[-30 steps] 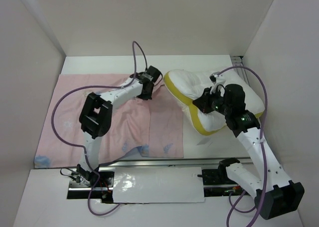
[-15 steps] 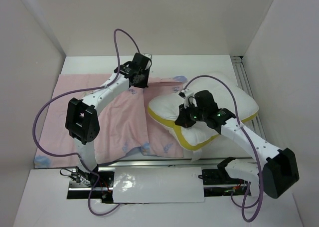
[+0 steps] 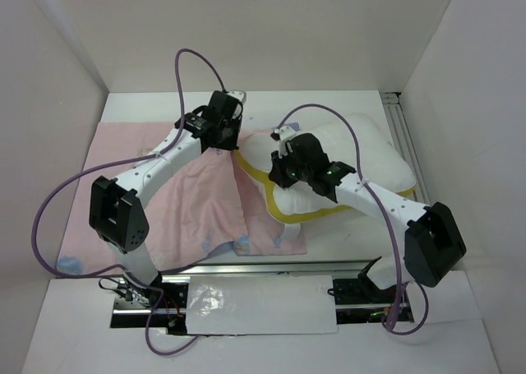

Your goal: Put the pillow into the pillowcase

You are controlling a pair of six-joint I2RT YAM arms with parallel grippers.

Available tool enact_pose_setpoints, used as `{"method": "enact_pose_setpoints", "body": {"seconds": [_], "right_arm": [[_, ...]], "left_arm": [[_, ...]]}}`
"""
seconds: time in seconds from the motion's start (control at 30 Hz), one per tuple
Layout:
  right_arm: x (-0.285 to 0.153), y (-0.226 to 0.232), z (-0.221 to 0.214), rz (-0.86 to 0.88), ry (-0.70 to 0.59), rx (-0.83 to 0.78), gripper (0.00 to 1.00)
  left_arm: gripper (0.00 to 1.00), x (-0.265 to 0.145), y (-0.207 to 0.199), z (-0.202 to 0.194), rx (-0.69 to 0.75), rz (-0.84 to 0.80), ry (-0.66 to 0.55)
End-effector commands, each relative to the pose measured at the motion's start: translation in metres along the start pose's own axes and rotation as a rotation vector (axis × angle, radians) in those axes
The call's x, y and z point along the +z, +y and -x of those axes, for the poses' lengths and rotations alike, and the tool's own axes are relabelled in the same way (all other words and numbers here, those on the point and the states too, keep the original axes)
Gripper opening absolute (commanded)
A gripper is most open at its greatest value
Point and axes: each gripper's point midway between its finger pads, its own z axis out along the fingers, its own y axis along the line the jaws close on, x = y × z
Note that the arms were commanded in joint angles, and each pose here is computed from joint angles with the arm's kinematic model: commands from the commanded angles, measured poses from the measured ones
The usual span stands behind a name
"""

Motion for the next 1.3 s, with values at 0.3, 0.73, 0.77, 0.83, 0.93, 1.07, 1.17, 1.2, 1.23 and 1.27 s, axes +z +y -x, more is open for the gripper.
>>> {"method": "enact_pose_setpoints", "body": {"seconds": [0.3,0.73,0.77,0.83,0.93,1.07,1.17,1.2,1.23,1.27], "right_arm": [[0.033,0.026,0.135,0.087,-0.476,0.010,0.00],[0.049,-0.011,0.152,-0.080,-0.719,0.260,0.00],[0.051,-0.019,0.151,-0.118,-0.736,0.319,0.00],[0.062,-0.031,0.146,-0.166,-0.741,0.383,0.00],[0.077,-0.049,0.145,-0.246,-0.762,0.488,0.00],[0.086,-0.074,0.147,-0.300,-0.815,0.697,0.00],[0.082,-0.075,0.155,-0.249,-0.852,0.791,0.00],[0.079,-0.077,0.162,-0.232,-0.870,0.805,0.00],[0.075,-0.082,0.173,-0.213,-0.888,0.817,0.00],[0.073,-0.081,0.182,-0.181,-0.899,0.835,0.00]], "left_arm": [[0.00,-0.026,-0.034,-0.005,0.063,-0.089,-0.019],[0.00,-0.047,-0.039,-0.039,0.016,-0.103,0.017],[0.00,-0.050,-0.043,-0.041,0.014,-0.111,0.017],[0.00,-0.051,-0.042,-0.044,0.014,-0.110,0.020],[0.00,-0.053,-0.042,-0.046,0.015,-0.120,0.023],[0.00,-0.053,-0.042,-0.048,0.007,-0.117,0.032],[0.00,-0.043,-0.035,-0.062,0.002,-0.072,0.073],[0.00,-0.041,-0.032,-0.066,0.004,-0.058,0.081],[0.00,-0.037,-0.032,-0.069,0.007,-0.054,0.091],[0.00,-0.034,-0.032,-0.075,0.010,-0.057,0.112]]}}
